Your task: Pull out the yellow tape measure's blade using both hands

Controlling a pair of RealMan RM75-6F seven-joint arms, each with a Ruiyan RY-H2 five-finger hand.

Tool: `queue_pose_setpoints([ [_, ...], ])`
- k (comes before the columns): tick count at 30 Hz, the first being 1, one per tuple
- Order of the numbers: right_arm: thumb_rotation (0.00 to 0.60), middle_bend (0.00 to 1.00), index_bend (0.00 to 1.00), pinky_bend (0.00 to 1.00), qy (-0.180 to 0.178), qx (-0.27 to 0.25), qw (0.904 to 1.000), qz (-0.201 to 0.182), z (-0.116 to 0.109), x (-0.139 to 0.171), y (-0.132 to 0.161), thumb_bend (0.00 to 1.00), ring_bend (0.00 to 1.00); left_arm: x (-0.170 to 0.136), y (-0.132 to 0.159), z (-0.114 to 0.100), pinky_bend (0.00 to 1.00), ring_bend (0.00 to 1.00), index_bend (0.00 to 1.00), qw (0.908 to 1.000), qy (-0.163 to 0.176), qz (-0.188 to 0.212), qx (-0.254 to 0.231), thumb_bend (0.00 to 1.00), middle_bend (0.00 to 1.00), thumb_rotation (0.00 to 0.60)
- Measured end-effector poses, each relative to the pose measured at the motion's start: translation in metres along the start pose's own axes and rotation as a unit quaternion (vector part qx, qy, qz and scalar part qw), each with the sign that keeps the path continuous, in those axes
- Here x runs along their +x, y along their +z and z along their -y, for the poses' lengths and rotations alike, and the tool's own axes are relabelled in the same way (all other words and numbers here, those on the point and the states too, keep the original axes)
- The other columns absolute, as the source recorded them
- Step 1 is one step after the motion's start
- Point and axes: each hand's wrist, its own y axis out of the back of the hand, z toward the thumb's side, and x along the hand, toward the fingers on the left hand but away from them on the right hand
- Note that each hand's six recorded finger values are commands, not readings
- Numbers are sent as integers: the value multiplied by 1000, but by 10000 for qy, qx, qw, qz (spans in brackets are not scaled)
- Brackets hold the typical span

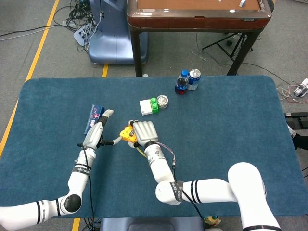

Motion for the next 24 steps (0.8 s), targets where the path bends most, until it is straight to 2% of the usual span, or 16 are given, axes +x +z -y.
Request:
queue_pose_setpoints([
  [14, 600, 590, 570, 308, -26, -19, 10000, -3, -3, 2, -6, 807, 489, 2, -5, -6, 0, 0, 0, 9999, 95, -72, 120, 219, 0, 600],
  [24, 600, 595, 574, 308, -15, -32, 10000, -11, -3, 4, -7, 807, 493, 4, -10, -18, 0, 0, 5, 9994, 261, -159, 137, 219, 0, 600],
])
